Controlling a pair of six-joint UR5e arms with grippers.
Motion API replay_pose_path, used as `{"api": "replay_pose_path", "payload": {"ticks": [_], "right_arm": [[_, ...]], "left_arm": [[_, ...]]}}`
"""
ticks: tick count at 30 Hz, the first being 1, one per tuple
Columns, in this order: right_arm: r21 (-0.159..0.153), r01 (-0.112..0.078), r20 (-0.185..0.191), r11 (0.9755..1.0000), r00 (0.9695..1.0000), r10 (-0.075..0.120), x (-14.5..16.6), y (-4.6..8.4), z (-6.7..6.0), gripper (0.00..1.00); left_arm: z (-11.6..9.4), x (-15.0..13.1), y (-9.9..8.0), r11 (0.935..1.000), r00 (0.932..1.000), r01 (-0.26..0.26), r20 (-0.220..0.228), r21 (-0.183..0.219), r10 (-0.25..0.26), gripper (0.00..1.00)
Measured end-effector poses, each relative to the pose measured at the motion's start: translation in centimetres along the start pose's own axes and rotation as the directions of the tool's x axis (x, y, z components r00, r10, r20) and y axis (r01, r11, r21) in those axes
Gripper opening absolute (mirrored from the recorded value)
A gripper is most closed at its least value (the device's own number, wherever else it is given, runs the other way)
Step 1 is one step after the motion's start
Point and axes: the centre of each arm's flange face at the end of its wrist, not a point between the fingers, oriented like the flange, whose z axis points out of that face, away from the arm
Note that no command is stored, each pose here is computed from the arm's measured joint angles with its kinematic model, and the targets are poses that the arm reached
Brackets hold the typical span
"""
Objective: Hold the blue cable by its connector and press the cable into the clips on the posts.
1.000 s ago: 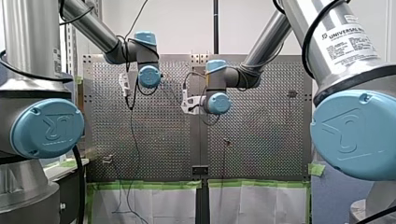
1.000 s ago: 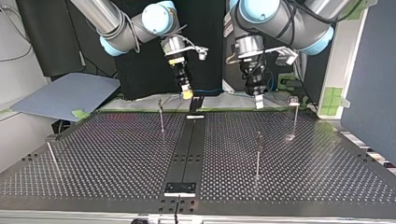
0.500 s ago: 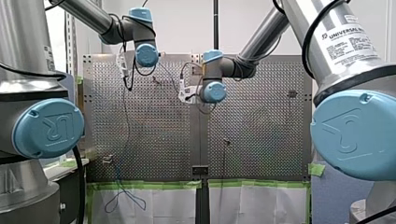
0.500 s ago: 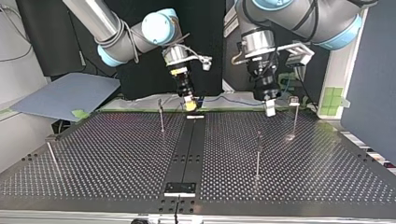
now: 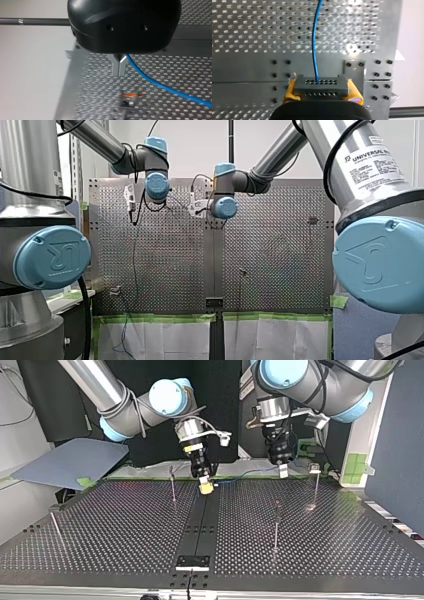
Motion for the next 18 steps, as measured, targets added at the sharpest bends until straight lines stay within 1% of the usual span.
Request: {"api": "replay_pose_path", "payload": {"ticks": [3, 7, 12, 18], "right_arm": [[0.004, 0.003, -0.009, 1.0, 1.0, -0.003, 0.6, -0.2, 0.3, 0.0], [0.01, 0.009, -0.012, 0.9999, 0.9999, -0.009, 0.9, -0.6, 0.3, 0.0], [0.018, 0.005, -0.007, 0.9998, 1.0, -0.005, 0.9, -1.1, 0.2, 0.0], [0.03, 0.003, -0.006, 0.9995, 1.0, -0.003, 0.9, -1.5, 0.0, 0.0]], "left_arm": [[0.1, 1.0, 0.0, 0.9996, 0.9989, -0.029, -0.036, 0.0, 0.029, 0.0], [0.1, 2.1, 0.1, 0.9981, 0.995, -0.061, -0.079, 0.001, 0.061, 0.0], [0.1, 2.5, 0.6, 0.9959, 0.9896, -0.091, -0.113, -0.003, 0.09, 0.0], [0.1, 2.9, 1.4, 0.9909, 0.9789, -0.134, -0.156, -0.007, 0.131, 0.0]]}}
